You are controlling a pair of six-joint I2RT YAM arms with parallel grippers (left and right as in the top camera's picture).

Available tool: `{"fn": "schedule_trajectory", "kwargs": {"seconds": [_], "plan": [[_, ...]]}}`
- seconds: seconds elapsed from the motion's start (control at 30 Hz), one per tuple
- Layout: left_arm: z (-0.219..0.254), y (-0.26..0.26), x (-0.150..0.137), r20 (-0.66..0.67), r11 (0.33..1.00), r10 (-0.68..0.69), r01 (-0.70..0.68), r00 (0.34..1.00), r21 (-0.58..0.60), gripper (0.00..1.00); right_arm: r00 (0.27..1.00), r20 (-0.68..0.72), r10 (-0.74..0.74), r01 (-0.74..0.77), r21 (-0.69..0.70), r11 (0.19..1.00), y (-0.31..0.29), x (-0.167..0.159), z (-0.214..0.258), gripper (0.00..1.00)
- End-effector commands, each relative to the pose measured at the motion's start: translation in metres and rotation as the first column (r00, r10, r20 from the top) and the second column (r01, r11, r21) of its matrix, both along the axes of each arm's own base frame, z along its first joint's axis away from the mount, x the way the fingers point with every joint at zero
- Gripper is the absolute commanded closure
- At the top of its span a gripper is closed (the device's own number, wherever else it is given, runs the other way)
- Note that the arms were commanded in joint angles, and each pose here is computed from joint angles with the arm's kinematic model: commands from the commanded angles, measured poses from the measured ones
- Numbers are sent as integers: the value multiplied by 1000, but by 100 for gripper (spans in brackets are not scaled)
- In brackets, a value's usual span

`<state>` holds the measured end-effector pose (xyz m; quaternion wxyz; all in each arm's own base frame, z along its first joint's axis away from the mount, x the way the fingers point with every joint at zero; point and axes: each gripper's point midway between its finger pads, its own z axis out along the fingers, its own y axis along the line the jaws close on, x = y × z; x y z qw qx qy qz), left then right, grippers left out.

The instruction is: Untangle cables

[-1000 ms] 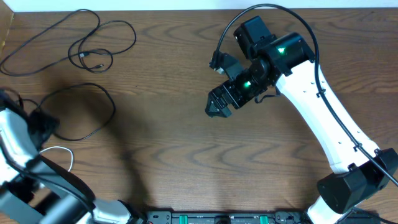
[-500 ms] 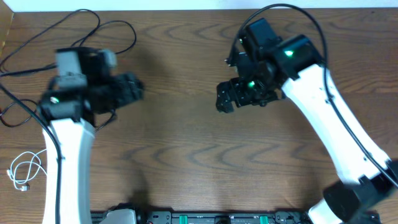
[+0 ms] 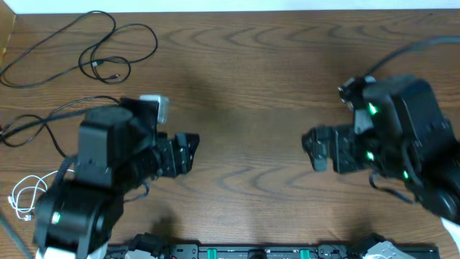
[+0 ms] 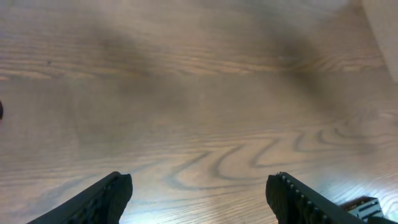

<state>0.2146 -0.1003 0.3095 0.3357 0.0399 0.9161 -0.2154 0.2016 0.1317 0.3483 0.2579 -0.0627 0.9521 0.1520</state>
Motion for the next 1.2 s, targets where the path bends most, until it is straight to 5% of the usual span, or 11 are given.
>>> {"fn": "schedule_trajectory", "kwargs": {"seconds": [0.0,0.2,0.27,0.33,1.17], "plan": [[15,7,-19,88,1000,1,-1,996,3,26,990,26,-140,142,-47,989,-24,-6,-10,1],[40,35,-52,254,996,85,-93,963,19,26,981,74,-182,188,-79,979,-42,-13,-30,1],[42,43,-59,283,991,114,-127,952,29,7,979,85,-185,191,-73,979,-42,-11,-32,1],[43,48,-66,300,990,125,-140,946,29,5,978,95,-186,193,-63,979,-39,-8,-32,1],[30,51,-78,245,989,121,-137,962,52,3,979,84,-185,192,-74,979,-38,-5,-35,1]]}}
